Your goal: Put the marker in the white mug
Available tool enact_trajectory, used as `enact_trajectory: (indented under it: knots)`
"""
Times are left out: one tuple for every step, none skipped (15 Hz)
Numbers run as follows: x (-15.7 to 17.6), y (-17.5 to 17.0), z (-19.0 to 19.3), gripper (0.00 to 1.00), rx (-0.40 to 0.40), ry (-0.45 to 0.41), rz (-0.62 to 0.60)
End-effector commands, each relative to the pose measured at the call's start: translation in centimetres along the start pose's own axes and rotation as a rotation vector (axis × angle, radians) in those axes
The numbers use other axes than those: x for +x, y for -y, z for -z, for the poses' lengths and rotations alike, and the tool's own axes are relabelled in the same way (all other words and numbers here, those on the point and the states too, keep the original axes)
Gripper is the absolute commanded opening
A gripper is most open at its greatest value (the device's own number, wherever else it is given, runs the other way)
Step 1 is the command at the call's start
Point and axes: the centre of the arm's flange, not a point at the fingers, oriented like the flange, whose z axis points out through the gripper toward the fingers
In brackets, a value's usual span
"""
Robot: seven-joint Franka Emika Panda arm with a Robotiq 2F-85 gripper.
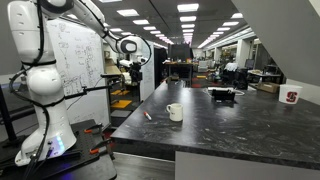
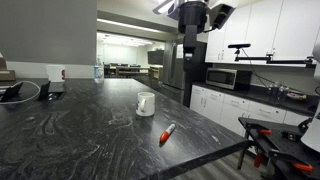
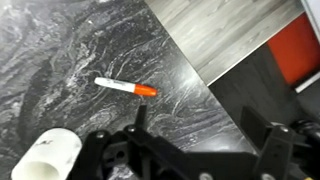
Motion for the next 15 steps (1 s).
enact_trajectory:
  knots:
    - [1.5, -1.6, -1.9, 1.00, -0.004, -0.061, -0.176]
    - [1.7, -2.3, -2.5, 1.00, -0.006, -0.074, -0.227]
    - [1.9, -2.8, -3.2, 1.00, -0.005, -0.073, -0.274]
    - [2.6, -3.1, -3.6, 1.00, -0.011, -0.081, -0.322]
    - [3.0, -3.5, -4.2, 1.00, -0.019, -0.090, -0.369]
    - [3.4, -3.9, -4.7, 1.00, -0.021, -0.101, -0.413]
    - [3.7, -4.1, -5.2, 1.00, -0.023, -0.109, -0.459]
    - [4.0, -4.3, -5.8, 1.00, -0.025, -0.119, -0.496]
    - [4.3, -4.5, -6.5, 1.00, -0.025, -0.121, -0.525]
    - [4.6, -4.7, -7.1, 1.00, -0.028, -0.130, -0.553]
    - [4.9, -4.9, -7.7, 1.00, -0.024, -0.136, -0.588]
    - [5.1, -5.2, -8.3, 1.00, -0.015, -0.146, -0.622]
    - [5.2, -5.6, -8.9, 1.00, -0.014, -0.137, -0.658]
    - [5.3, -6.1, -9.5, 1.00, -0.008, -0.126, -0.687]
    - [5.1, -6.7, -10.4, 1.00, -0.012, -0.108, -0.723]
